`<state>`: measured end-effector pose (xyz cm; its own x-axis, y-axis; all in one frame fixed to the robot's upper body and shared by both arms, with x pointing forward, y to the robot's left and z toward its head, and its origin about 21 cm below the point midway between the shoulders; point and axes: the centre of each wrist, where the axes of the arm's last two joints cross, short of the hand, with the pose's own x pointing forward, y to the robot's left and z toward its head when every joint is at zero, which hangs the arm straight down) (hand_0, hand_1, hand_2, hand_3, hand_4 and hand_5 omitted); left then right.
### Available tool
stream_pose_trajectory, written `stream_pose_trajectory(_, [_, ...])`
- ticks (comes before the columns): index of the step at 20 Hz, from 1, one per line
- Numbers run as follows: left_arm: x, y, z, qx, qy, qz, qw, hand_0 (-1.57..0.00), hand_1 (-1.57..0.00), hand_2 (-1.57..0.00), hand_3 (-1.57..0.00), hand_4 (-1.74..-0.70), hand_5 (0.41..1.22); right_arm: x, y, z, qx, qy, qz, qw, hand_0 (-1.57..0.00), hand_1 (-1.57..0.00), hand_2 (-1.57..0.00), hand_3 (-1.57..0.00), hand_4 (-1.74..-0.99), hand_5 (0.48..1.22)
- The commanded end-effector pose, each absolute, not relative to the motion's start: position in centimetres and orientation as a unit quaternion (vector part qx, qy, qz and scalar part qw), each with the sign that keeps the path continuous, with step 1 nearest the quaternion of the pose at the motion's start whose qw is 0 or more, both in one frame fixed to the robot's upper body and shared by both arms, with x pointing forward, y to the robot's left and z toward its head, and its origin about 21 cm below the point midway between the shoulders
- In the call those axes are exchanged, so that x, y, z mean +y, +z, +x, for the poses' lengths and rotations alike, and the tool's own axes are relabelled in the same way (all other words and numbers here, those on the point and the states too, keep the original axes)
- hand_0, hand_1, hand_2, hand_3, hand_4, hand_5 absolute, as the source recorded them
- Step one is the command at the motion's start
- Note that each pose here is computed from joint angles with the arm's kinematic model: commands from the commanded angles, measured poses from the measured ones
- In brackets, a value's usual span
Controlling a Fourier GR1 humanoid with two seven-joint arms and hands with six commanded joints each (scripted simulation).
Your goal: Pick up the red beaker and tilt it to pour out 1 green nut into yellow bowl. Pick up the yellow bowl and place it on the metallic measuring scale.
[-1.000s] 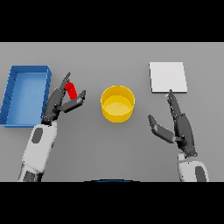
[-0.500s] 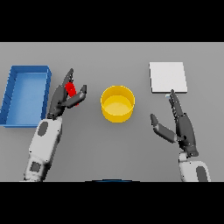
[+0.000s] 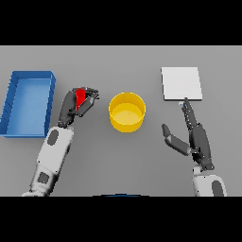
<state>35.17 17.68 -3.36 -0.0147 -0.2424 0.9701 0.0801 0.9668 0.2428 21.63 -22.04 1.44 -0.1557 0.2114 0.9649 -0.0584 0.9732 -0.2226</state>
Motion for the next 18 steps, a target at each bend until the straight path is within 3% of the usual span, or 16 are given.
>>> stream_pose_trajectory(1, [17.7,-3.2,35.3,-0.702,-0.117,0.059,0.7,-1.36,-1.36,-1.38,-1.3,-1.56,1.163,-22.2,1.4,22.0,-0.75,0.104,-0.053,0.651,0.0,0.0,0.0,0.0,-1.251,0.646])
stream_pose_trajectory(2, [17.7,-3.2,35.3,-0.7,-0.117,0.061,0.702,-1.4,-1.41,-1.42,-1.36,-1.54,1.174,-22.1,1.7,21.9,-0.755,0.101,-0.048,0.646,0.0,0.0,0.0,0.0,-1.255,0.644])
stream_pose_trajectory(7, [18.3,-1.2,36.0,-0.732,-0.069,-0.006,0.677,-1.51,-1.52,-1.52,-1.5,-1.68,1.144,-22.0,1.3,21.9,-0.747,0.111,-0.058,0.653,0.0,0.0,0.0,0.0,-1.238,0.643])
stream_pose_trajectory(18, [19.2,3.4,37.4,-0.739,-0.157,0.03,0.654,-1.56,-1.56,-1.56,-1.55,-1.72,1.139,-21.9,1.3,21.8,-0.764,0.129,-0.072,0.628,0.0,0.0,0.0,0.0,-1.219,0.661])
